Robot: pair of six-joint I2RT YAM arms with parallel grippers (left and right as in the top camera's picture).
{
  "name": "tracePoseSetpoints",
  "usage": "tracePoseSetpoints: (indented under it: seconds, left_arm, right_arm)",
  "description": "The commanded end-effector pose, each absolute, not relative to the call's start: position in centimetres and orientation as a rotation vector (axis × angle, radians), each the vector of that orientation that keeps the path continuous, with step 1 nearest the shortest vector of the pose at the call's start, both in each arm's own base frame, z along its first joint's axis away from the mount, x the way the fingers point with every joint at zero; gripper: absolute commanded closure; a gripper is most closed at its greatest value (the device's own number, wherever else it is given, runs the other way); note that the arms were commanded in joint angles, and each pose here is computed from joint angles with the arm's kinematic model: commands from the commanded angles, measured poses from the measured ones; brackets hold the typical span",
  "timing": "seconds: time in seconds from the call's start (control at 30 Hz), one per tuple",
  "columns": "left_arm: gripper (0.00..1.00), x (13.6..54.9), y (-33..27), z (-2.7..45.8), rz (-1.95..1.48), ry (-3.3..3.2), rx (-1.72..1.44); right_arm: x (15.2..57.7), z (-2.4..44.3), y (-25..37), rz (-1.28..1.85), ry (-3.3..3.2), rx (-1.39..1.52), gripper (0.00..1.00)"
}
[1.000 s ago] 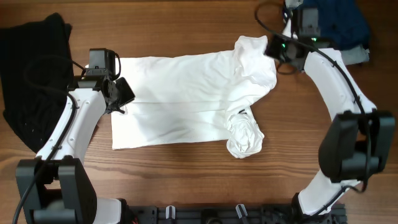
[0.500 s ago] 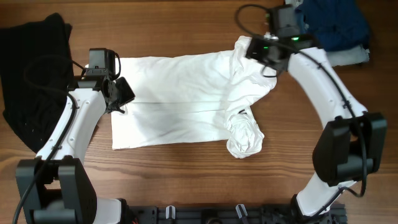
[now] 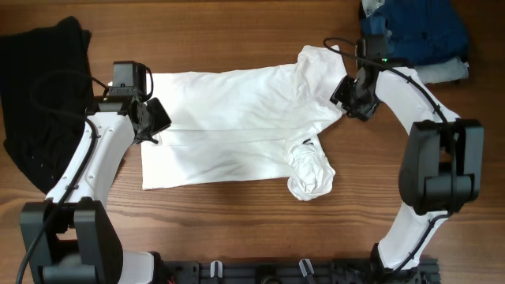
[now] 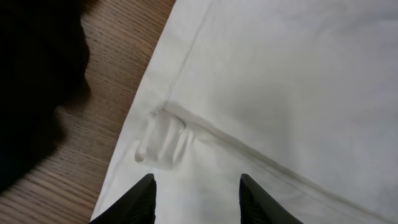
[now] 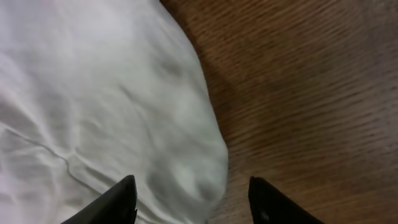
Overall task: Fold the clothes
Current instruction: 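Grasp the right shoulder and fold it toward the center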
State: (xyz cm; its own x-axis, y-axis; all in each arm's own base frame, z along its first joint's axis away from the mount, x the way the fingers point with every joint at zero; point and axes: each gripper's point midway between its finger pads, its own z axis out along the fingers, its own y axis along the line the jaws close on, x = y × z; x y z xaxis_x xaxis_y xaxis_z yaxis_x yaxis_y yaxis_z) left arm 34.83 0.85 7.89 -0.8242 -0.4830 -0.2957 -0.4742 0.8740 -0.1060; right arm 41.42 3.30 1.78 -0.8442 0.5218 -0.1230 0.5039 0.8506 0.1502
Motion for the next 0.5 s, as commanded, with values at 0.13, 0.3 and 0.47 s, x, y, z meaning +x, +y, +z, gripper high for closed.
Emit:
tracePoseSetpoints:
  seconds: [0.13, 0.3, 0.47]
  left_arm:
    - [0.57, 34.6, 0.6, 7.5, -0.044, 2.749, -0.692]
    - [0.57, 34.6, 0.6, 7.5, -0.043, 2.749, -0.693]
    - [0.57, 34.6, 0.6, 7.5, -0.044, 2.749, -0.692]
  right_arm:
    - [42.1, -0.7, 3.2, 0.145, 2.848, 0.868, 0.67]
    - [43.5, -0.2, 3.5, 0.189, 2.798, 0.845, 0.96]
    - [47.7, 6.3, 6.0, 0.342, 2.687, 0.633, 0.96]
